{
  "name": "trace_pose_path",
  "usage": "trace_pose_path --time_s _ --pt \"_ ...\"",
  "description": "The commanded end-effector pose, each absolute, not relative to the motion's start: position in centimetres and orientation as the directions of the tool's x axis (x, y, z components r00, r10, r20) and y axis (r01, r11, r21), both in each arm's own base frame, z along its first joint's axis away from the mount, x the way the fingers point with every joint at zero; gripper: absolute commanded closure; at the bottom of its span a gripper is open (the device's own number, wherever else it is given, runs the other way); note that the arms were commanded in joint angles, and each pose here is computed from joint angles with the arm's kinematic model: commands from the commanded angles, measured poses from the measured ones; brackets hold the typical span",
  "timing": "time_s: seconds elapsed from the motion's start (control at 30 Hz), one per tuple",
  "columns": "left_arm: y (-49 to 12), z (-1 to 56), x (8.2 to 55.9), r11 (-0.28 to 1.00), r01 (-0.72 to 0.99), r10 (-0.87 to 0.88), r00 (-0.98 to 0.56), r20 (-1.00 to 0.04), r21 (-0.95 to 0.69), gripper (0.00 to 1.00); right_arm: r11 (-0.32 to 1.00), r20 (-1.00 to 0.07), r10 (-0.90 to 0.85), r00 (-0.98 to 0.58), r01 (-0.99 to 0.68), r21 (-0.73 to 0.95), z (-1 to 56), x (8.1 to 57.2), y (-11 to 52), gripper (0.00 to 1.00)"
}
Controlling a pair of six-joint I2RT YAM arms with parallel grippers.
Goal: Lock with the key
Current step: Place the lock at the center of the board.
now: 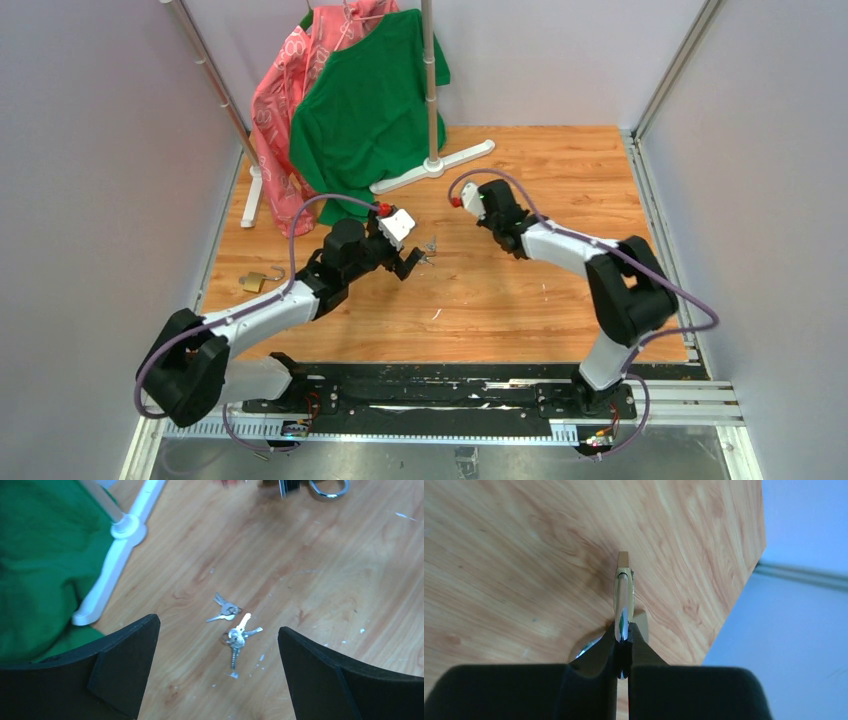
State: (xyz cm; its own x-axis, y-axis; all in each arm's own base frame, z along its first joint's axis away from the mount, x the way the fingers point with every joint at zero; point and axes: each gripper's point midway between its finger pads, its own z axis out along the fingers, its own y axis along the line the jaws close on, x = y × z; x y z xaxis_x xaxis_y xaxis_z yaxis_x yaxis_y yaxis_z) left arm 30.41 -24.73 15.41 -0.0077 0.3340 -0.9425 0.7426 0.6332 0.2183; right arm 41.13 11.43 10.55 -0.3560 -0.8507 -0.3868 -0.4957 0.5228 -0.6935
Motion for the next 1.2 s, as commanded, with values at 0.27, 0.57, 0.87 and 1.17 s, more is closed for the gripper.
trace_pose_path --time_s 0.27,0.57,0.87,1.17 --pt "-20.4 17.6 31.2 0.765 0.584 0.38 -0.071 -0.922 0.27 0.0 0.283 -0.171 -0.958 -0.23 -0.657 -0.699 6.8 39.6 15.1 0.64" --pt "-19.4 17.9 31.1 0.777 0.564 0.423 -0.14 -0.895 0.279 0.0 0.352 -0.212 -0.936 -0.282 -0.727 -0.59 5.6 36.3 15.4 0.44" --pt "-16.1 18.1 30.3 0.546 0.687 0.745 -0.137 -0.653 0.479 0.0 0.369 -0.285 -0.925 -0.252 -0.781 -0.505 7.6 33.4 16.6 0.27" --pt "-2.8 20.8 28.3 0.71 0.493 0.681 -0.662 -0.313 0.503 0.0 0.608 -0.727 -0.648 -0.227 -0.729 -0.314 18.2 31.6 21.6 0.17"
